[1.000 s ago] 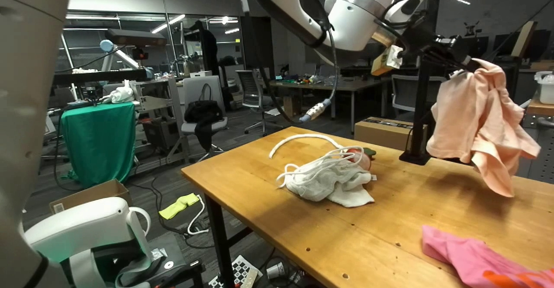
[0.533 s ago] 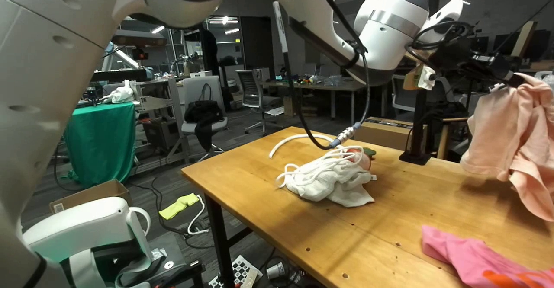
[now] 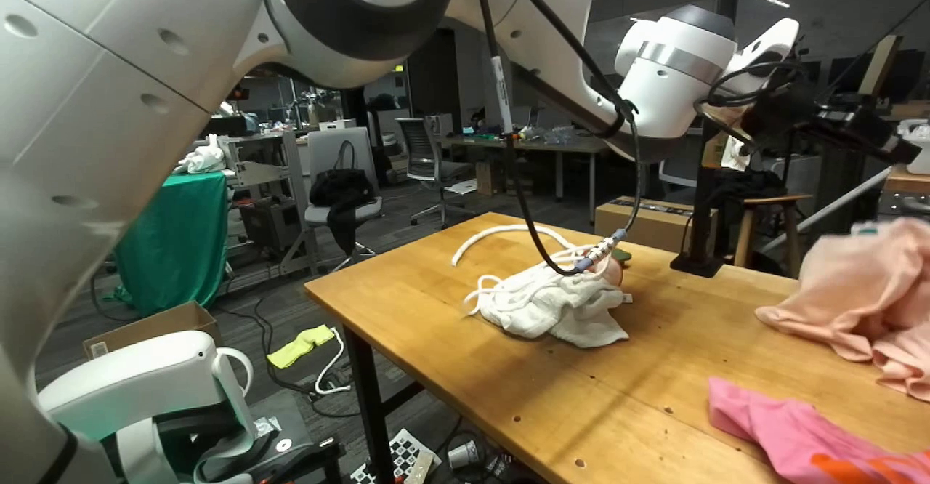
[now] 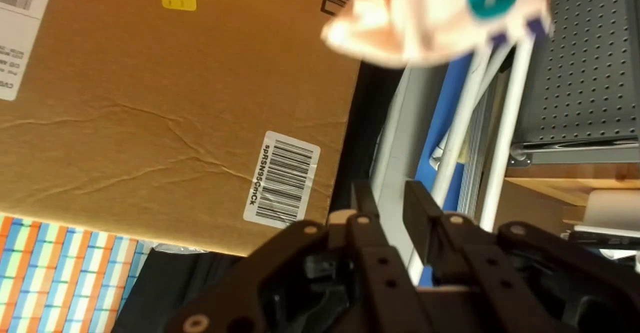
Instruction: Move the pink shirt to the right, move the thick white rope to the left, move the peach shirt to the right, move the white towel to the left, move the radish backwards
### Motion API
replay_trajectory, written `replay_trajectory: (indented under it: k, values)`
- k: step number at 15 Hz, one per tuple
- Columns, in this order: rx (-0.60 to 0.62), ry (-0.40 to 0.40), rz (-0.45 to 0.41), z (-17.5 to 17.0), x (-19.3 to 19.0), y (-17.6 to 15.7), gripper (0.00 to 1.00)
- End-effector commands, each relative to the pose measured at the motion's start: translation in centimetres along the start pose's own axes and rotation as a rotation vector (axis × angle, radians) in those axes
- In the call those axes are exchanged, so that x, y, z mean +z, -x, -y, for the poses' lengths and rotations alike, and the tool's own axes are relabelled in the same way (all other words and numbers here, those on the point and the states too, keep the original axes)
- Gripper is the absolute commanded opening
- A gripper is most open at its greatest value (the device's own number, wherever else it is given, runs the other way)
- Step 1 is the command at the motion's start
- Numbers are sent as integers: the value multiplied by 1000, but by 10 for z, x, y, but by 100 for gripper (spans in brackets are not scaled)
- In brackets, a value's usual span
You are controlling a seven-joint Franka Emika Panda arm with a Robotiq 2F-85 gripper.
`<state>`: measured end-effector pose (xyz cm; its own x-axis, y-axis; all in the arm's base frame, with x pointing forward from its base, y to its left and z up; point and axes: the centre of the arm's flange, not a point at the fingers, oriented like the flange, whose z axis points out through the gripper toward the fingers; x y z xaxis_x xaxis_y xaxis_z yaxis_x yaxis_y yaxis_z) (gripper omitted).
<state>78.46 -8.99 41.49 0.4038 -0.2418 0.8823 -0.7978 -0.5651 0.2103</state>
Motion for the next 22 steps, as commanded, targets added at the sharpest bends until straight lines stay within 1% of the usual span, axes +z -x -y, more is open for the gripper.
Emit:
replay_trajectory:
  k: [1,2,4,5,7,9,11,13,16,19,22]
  values:
    - [-38,33,-18,12,1,-4,55]
    - [-58,27,-2,11,-4,-1,64]
    - [-119,0,40,11,-19,7,78]
    - [-148,-25,60,11,-30,11,86]
    - [-228,-67,113,13,-52,24,99]
    - [-310,-110,165,14,-76,38,100]
    - [-392,-136,203,16,-100,55,100]
    - [-483,-173,261,12,-125,72,100]
    - [-597,-248,348,7,-158,100,100]
    - [-673,-306,409,1,-182,121,100]
    - [-723,-350,474,-7,-198,138,100]
